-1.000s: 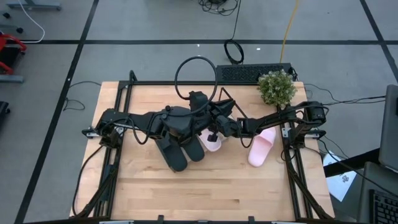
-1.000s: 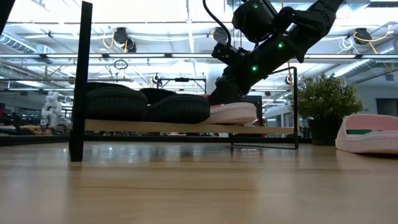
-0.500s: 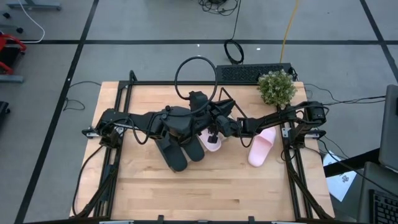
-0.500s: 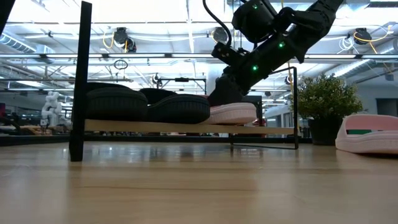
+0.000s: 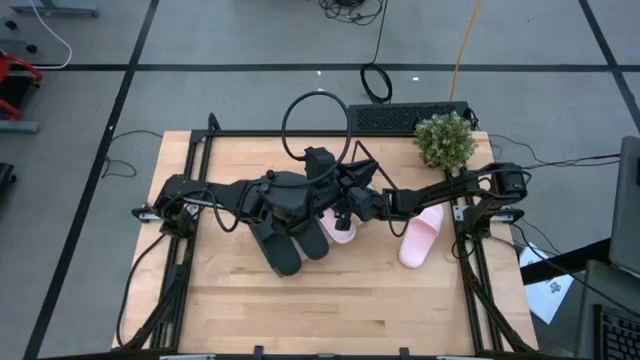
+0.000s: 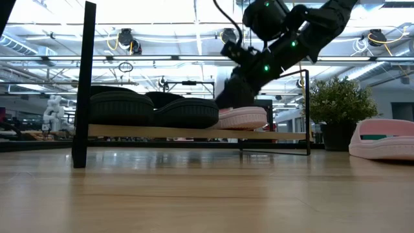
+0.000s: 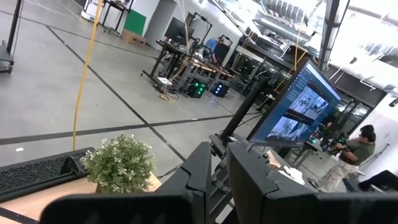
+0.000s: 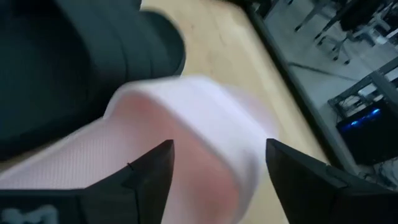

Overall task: Pick and place slides into the shelf
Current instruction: Put the bottom pink slipper on the shelf, then put the pink slipper on the shelf

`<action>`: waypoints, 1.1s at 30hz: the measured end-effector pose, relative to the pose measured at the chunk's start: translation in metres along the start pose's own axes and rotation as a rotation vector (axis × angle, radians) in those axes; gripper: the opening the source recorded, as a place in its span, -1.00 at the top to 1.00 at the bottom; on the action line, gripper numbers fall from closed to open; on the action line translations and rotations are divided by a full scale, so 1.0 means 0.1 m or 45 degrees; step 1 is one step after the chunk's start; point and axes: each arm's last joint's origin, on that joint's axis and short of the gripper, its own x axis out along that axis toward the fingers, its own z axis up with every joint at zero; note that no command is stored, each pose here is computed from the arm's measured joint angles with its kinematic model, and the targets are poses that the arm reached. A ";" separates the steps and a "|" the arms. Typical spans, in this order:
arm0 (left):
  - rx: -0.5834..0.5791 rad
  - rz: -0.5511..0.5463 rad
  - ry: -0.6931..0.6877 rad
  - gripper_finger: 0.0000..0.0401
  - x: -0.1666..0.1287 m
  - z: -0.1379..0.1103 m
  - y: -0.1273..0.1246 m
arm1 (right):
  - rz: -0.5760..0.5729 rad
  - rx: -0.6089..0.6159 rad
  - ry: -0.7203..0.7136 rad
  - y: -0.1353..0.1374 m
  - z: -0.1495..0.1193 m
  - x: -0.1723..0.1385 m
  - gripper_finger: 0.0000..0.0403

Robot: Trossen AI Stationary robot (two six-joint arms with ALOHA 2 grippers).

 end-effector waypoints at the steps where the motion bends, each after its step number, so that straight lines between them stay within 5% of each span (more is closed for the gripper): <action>1: 0.000 0.000 0.000 0.77 0.00 0.00 0.00 | -0.006 -0.003 -0.013 -0.01 0.02 -0.02 -0.23; 11: 0.001 0.007 -0.003 0.77 0.02 0.01 0.02 | -0.031 0.010 -0.090 -0.17 0.22 -0.29 -0.38; 17: 0.010 0.007 -0.003 0.77 0.02 0.01 0.02 | 0.035 -0.134 -0.037 -0.23 0.31 -0.73 -0.38; 33: 0.004 0.007 -0.002 0.77 0.02 0.01 0.02 | 0.209 -0.044 0.834 -0.53 -0.37 -1.91 -0.38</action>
